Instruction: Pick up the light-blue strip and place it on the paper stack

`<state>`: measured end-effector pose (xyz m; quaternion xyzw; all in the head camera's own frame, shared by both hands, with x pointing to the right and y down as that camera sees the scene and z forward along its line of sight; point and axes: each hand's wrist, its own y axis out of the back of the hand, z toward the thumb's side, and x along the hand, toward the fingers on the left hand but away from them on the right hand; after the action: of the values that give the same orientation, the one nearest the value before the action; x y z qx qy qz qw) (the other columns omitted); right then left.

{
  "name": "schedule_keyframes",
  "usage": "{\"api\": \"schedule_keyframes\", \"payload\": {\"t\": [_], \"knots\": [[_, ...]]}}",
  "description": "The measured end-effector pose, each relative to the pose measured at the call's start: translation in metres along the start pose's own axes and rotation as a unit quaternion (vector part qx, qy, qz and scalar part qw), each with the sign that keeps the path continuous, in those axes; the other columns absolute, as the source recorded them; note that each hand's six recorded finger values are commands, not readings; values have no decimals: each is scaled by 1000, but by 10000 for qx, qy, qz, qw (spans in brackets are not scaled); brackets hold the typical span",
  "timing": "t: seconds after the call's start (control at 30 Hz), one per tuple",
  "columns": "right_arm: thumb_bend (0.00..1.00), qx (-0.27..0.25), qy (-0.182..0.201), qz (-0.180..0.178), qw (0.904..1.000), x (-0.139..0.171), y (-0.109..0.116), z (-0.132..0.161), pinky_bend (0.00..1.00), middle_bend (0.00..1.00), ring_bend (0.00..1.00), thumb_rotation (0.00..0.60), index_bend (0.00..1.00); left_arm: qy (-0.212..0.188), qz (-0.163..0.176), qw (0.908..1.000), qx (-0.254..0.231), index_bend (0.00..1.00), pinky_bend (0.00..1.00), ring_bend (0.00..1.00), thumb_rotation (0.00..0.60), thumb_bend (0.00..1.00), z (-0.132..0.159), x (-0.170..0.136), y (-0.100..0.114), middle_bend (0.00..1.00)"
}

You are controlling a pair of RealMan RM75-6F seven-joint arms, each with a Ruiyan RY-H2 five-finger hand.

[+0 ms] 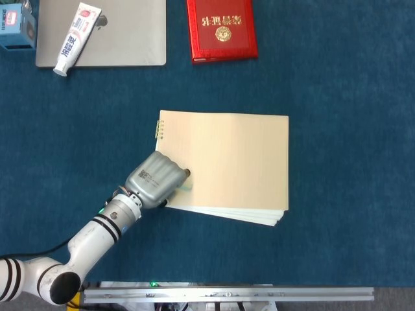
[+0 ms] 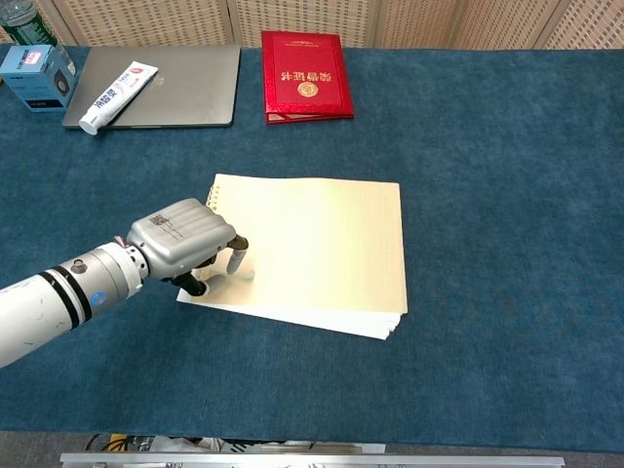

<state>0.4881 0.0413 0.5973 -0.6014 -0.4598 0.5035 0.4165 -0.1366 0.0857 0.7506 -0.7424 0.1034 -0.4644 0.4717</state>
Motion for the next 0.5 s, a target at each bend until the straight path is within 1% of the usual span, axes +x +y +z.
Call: {"api": "schedule_keyframes", "payload": {"t": [0.5], "knots": [[259, 0, -10, -15, 10000, 0, 1, -1, 333, 379, 396, 600, 344, -13, -230, 9997, 49, 486, 1000, 1000, 600, 397, 2, -4, -5, 1000]]}}
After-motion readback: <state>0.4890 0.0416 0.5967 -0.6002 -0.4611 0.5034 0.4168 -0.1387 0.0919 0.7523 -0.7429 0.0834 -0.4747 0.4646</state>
